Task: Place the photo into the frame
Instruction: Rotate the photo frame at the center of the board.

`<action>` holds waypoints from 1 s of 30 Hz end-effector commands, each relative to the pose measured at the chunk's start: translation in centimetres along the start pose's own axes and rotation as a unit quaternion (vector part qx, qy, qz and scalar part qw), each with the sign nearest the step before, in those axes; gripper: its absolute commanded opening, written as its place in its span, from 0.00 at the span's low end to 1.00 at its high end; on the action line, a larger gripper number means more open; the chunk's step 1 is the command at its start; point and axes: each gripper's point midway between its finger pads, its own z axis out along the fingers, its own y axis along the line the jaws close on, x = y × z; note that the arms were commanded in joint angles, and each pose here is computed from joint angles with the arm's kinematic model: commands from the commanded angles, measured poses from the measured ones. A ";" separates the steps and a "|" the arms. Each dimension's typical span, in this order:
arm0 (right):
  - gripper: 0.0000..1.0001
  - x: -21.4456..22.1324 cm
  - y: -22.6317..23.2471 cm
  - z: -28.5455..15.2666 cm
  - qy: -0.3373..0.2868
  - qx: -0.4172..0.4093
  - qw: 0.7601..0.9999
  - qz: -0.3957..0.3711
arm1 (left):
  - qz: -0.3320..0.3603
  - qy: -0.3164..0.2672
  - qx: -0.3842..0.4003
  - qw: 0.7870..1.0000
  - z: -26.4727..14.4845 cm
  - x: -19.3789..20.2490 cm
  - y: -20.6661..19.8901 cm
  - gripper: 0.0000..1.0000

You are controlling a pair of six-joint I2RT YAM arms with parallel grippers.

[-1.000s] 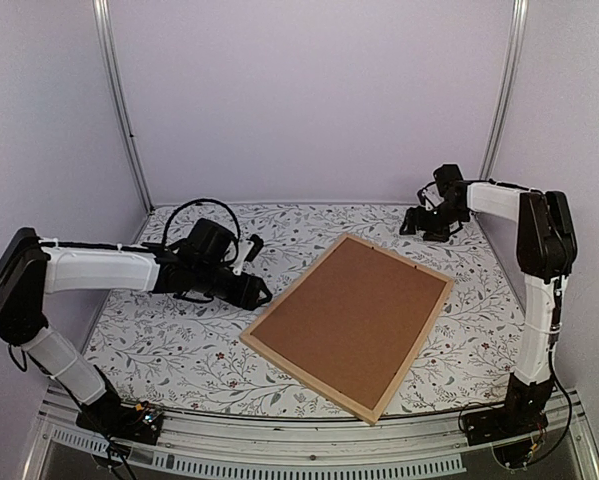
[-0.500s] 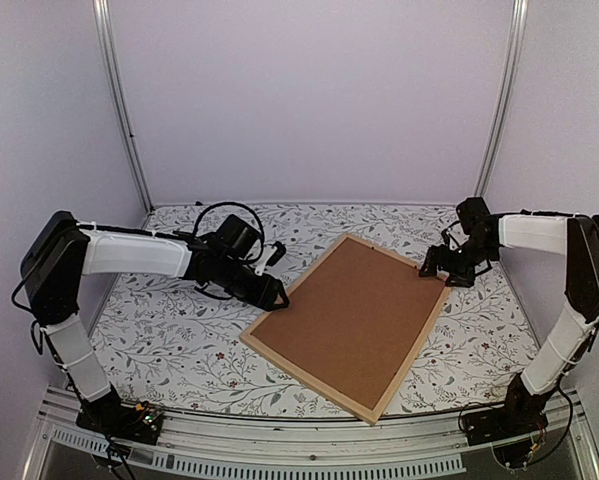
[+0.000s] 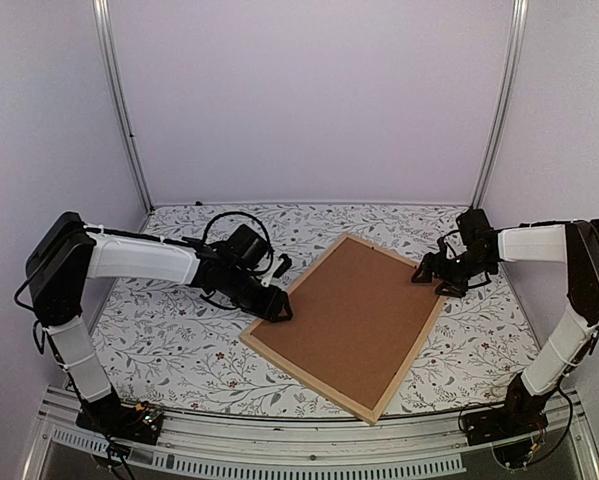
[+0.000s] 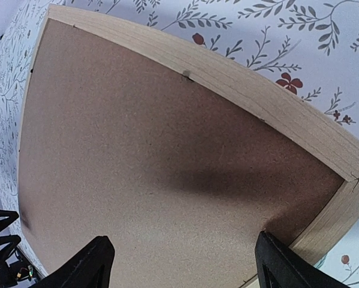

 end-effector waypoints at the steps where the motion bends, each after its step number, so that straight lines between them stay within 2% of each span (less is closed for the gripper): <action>1: 0.85 2.1 -0.9 1.0 0.029 0.012 0.999 0.017 | -0.008 -0.003 -0.031 0.999 0.0 0.5 0.5 0.56; 7: 0.86 0.7 -1.6 -1.6 -0.005 0.060 0.998 0.011 | -0.007 -0.037 -0.069 0.997 -1.1 -0.6 1.7 0.59; 15: 0.88 0.1 -2.7 -5.0 -0.037 0.109 0.993 0.012 | 0.000 -0.019 -0.066 0.998 0.1 0.0 1.9 0.61; 30: 0.88 2.0 -1.6 -0.4 0.009 0.022 0.999 0.034 | 0.009 0.001 -0.006 1.000 1.0 1.1 -0.2 0.58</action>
